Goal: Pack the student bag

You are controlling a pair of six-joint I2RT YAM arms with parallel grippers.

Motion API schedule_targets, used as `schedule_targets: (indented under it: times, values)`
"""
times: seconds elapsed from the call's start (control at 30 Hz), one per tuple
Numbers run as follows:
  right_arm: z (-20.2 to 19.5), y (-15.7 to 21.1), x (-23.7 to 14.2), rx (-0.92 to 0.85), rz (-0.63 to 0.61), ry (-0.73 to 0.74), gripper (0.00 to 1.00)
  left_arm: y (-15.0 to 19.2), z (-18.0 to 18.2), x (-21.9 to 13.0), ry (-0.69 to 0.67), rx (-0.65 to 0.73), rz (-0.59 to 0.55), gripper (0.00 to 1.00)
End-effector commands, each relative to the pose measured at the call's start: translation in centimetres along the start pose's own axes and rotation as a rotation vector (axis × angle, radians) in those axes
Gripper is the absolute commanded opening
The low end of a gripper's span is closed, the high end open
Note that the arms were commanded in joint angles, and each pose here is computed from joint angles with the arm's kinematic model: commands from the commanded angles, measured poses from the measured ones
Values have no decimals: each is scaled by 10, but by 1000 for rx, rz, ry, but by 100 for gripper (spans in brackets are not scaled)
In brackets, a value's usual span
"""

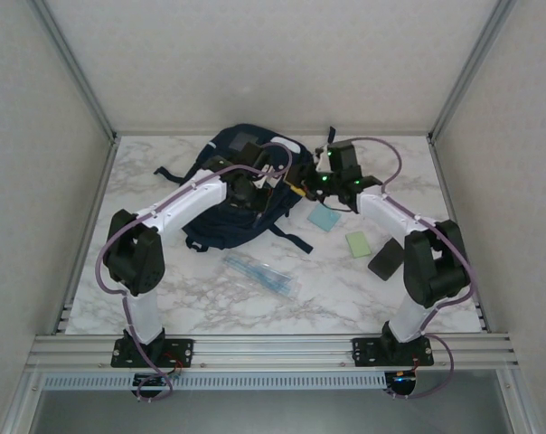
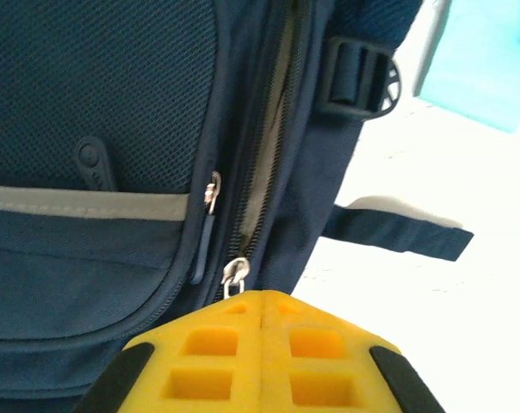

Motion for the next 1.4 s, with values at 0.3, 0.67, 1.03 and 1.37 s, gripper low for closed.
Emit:
schedule_targets:
  times: [0.3, 0.67, 1.03, 1.37]
  values:
    - [-30, 39, 57, 124, 86, 7, 39, 16, 13, -5, -54, -27, -3, 0]
    - [-49, 43, 99, 149, 90, 54, 25, 40, 23, 25, 1, -156, 0, 54]
    - [-57, 50, 104, 152, 90, 65, 14, 44, 34, 76, -115, -159, 34, 37]
    - [-62, 53, 106, 151, 93, 78, 12, 59, 42, 114, -191, -184, 131, 20]
Point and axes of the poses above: each hand's point on the last joint's axis, 136 mm out from that joint toward the fingers, its own x axis out along the fingers, its own z axis along the line the jaws close on, y = z × x, the point moved 5 cm from there along -x, back along the fingers, and after that the axes turned 15 degrees about -x, right-handed, at the moved point
